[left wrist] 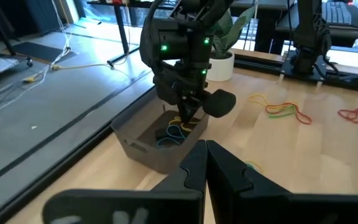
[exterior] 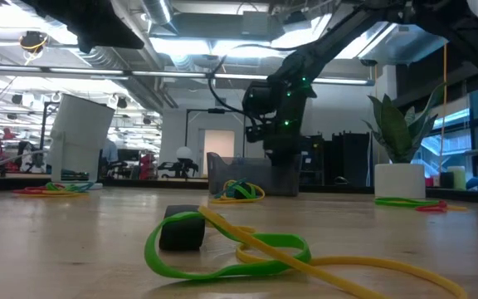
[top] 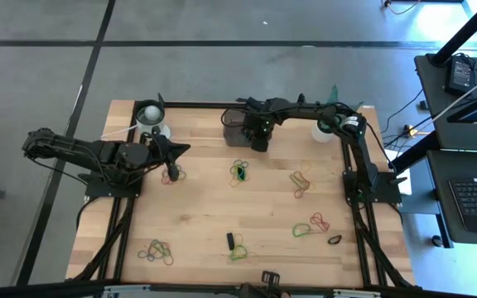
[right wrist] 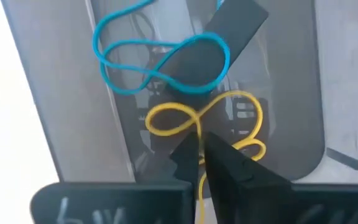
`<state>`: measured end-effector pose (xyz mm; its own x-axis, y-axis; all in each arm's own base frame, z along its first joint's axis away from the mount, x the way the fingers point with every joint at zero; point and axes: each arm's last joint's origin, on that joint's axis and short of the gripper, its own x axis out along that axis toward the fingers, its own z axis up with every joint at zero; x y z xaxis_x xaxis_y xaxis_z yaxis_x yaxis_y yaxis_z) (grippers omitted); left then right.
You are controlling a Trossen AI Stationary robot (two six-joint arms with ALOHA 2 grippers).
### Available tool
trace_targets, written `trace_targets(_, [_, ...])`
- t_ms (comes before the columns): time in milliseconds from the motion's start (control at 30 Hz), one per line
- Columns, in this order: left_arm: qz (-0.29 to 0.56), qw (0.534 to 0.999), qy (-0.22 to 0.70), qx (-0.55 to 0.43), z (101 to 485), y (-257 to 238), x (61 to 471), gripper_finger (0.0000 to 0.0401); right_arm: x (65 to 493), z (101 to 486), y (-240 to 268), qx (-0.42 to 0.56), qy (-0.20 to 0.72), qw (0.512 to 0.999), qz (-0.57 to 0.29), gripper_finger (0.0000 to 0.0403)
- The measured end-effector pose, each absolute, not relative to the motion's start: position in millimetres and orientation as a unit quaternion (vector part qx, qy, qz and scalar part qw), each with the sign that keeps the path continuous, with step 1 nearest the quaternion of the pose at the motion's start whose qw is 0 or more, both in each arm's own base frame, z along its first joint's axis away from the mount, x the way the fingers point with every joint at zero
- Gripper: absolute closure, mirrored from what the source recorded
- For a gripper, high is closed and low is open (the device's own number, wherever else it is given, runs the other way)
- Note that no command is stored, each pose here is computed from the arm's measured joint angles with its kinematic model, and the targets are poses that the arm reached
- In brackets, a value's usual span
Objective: Pick and place rubber bands into bin
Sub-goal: Put the yellow rubber band into the bin, then put the green rubber band into the bin
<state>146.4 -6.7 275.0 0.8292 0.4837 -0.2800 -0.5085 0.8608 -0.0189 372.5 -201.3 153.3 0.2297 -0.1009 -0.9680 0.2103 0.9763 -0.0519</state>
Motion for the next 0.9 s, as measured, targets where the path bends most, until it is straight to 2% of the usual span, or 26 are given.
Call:
trace_targets(500, [0.246, 0.958, 0.134, -0.062, 274.8, -7.6, 146.7, 0.0398, 369.1, 156.2, -206.9, 0.059, 0.617, 0.777, -0.110, 0.0292])
trace_targets(900, [0.231, 0.961, 0.137, -0.065, 274.5, -8.5, 147.1, 0.0398, 373.4, 196.6, -213.7, 0.067, 0.624, 0.771, -0.112, 0.0216])
